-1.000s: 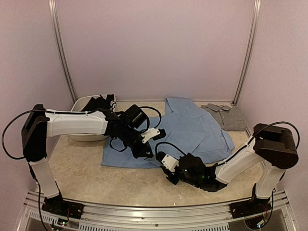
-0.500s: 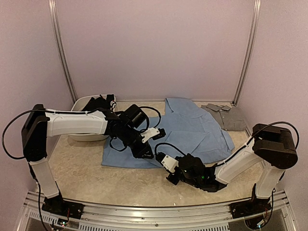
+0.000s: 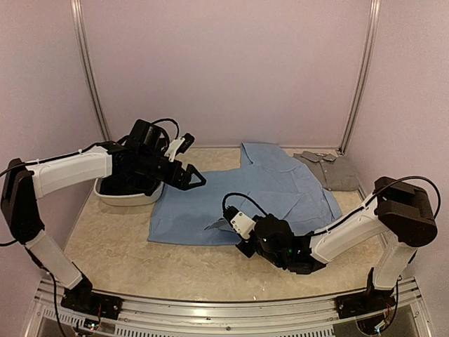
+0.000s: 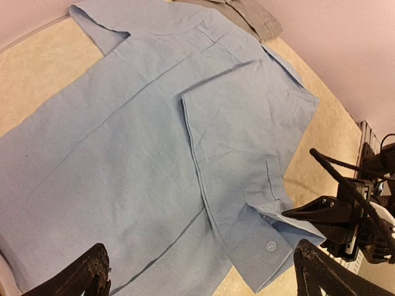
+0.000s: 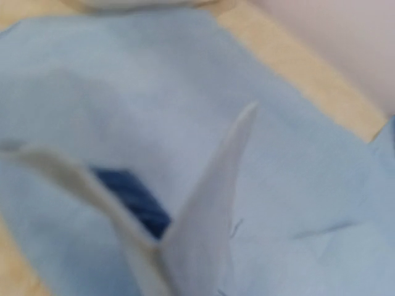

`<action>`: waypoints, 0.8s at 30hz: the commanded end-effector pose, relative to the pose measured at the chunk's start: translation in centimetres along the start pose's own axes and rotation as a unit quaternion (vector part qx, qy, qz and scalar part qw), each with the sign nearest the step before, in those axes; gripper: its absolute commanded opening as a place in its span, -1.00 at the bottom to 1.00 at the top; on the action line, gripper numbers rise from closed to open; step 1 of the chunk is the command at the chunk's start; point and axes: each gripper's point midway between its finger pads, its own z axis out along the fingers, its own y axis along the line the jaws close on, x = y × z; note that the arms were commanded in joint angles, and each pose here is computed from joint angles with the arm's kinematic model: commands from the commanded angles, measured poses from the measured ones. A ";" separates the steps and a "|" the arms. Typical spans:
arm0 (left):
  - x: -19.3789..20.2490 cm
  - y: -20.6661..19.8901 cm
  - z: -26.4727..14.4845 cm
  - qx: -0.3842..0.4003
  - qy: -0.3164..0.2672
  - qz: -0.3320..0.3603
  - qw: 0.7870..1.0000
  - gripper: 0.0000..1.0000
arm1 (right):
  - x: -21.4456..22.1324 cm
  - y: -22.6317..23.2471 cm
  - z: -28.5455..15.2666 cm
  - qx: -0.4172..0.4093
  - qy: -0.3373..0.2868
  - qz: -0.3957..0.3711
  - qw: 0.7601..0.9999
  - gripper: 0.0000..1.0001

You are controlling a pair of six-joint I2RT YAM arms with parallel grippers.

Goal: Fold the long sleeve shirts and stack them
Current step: Pass from the right arm to the left

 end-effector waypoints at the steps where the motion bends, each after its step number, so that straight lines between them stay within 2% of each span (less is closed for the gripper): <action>1: -2.1 -1.3 -2.6 0.047 -0.046 -0.078 0.995 0.96 | -3.8 -2.3 -0.1 0.064 -0.024 0.009 0.998 -1.00; 6: -3.7 -0.7 -4.6 0.013 -0.091 -0.134 0.987 0.93 | -5.3 -3.8 0.8 0.127 -0.028 0.005 0.991 -1.00; 10: -3.7 -1.4 -5.0 0.036 -0.109 -0.180 0.977 0.89 | -5.3 -4.4 1.5 0.165 -0.027 0.010 0.986 -1.00; 20: -0.6 -2.0 -3.0 0.078 -0.090 -0.309 0.943 0.79 | -1.9 -2.0 2.2 0.165 0.005 0.013 0.986 -1.00; 24: 1.0 -2.7 -2.4 0.107 -0.078 -0.365 0.921 0.78 | -1.3 -1.3 2.6 0.163 0.010 0.008 0.986 -1.00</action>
